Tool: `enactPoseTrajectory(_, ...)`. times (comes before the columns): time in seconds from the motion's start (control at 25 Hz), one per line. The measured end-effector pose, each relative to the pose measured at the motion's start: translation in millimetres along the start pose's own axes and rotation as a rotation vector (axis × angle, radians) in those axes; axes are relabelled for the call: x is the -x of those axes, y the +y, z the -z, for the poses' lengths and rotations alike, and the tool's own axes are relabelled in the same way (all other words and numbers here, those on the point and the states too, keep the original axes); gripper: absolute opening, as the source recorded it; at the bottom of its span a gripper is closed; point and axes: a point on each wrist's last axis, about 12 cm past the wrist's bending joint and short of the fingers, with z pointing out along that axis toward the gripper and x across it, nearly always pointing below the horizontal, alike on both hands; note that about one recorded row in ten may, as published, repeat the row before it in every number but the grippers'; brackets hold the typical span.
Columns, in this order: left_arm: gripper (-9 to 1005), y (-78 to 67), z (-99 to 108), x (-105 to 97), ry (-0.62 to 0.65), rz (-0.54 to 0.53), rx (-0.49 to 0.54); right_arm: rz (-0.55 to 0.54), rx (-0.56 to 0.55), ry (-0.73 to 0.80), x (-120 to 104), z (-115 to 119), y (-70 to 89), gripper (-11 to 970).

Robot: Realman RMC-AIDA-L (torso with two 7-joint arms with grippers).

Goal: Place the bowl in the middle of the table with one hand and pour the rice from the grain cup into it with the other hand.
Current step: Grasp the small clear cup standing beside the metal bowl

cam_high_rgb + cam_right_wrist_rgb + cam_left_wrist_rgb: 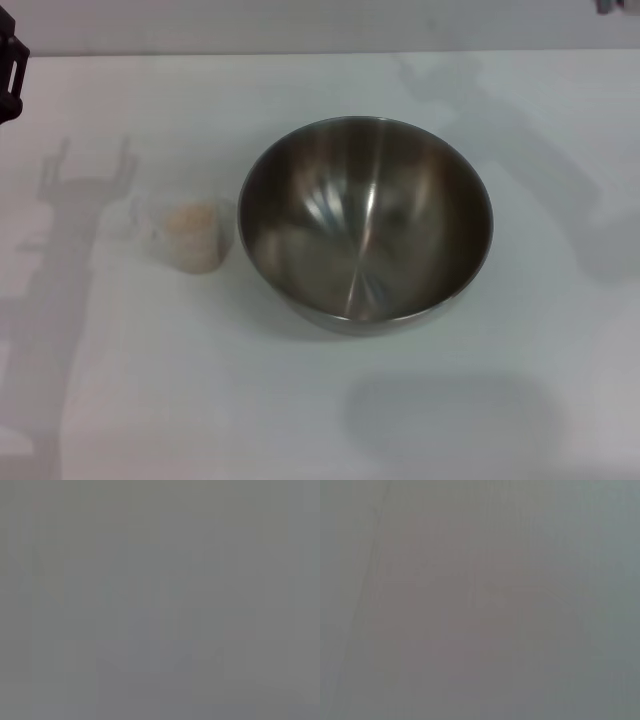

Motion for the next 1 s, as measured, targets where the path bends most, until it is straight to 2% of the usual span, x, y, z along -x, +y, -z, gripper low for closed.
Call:
enactPoseTrajectory(0.04, 735, 0.0, 0.0, 0.0, 0.0, 0.0, 0.0, 0.0, 0.0, 0.0, 0.0, 0.0, 0.0, 515)
enactPoseTrajectory(0.08, 735, 0.5, 0.9, -0.3, 0.002, -0.001, 0.002, 0.004, -0.041, -0.066, -4.3, 4.1, 4.5, 515)
enactPoseTrajectory(0.16, 735, 1.0, 1.8, -0.6, 0.005, -0.003, 0.003, 0.005, -0.13, -0.185, -13.8, 13.3, 8.9, 515)
enactPoseTrajectory(0.2, 734, 0.8, 2.3, -1.0, 0.009, -0.003, 0.001, -0.01, -0.212, -0.297, -25.8, 23.8, 13.3, 515)
enactPoseTrajectory(0.28, 734, 0.5, 4.2, -2.0, 0.017, -0.004, -0.005, -0.022, -0.243, -0.345, -34.2, 30.0, 16.5, 515)
enactPoseTrajectory(0.36, 734, -1.5, 8.2, -3.6, 0.03, -0.005, -0.021, -0.075, -0.293, -0.45, -53.3, 44.0, 20.2, 515)
enactPoseTrajectory(0.4, 733, -1.5, 8.2, -3.6, 0.03, -0.005, -0.021, -0.075, -0.293, -0.45, -53.3, 44.0, 20.2, 515)
enactPoseTrajectory(0.44, 733, -3.3, 14.3, -5.4, 0.045, -0.008, -0.04, -0.15, -0.314, -0.555, -71.8, 59.3, 19.4, 515)
enactPoseTrajectory(0.48, 733, -3.3, 14.3, -5.4, 0.045, -0.008, -0.04, -0.15, -0.314, -0.555, -71.8, 59.3, 19.4, 515)
enactPoseTrajectory(0.52, 733, -3.5, 17.4, -6.1, 0.052, -0.011, -0.048, -0.22, -0.311, -0.605, -91.9, 72.2, 14.7, 515)
enactPoseTrajectory(0.6, 733, -3.7, 31.6, -9.3, 0.085, -0.02, -0.068, -0.322, -0.303, -0.606, -119.2, 88.4, 3.4, 515)
enactPoseTrajectory(0.64, 732, -3.7, 31.6, -9.3, 0.085, -0.02, -0.068, -0.322, -0.303, -0.606, -119.2, 88.4, 3.4, 515)
enactPoseTrajectory(0.68, 732, -4.8, 42.4, -11.6, 0.112, -0.025, -0.088, -0.351, -0.307, -0.586, -129.0, 94.1, -0.5, 515)
enactPoseTrajectory(0.76, 732, -5.5, 48.8, -12.9, 0.127, -0.027, -0.099, -0.383, -0.33, -0.543, -144.9, 104.7, -7.3, 516)
enactPoseTrajectory(0.8, 732, -5.5, 48.8, -12.9, 0.127, -0.027, -0.099, -0.383, -0.33, -0.543, -144.9, 104.7, -7.3, 516)
enactPoseTrajectory(0.84, 732, -6.1, 61.1, -15.1, 0.156, -0.035, -0.123, -0.384, -0.354, -0.513, -154.8, 113.4, -11.3, 516)
enactPoseTrajectory(0.92, 731, -6.8, 73.2, -17.4, 0.188, -0.042, -0.148, -0.365, -0.372, -0.482, -164.3, 122.2, -15.4, 516)
enactPoseTrajectory(1.0, 731, -6.8, 73.2, -17.4, 0.188, -0.042, -0.148, -0.354, -0.385, -0.469, -167.8, 125.0, -19.6, 516)
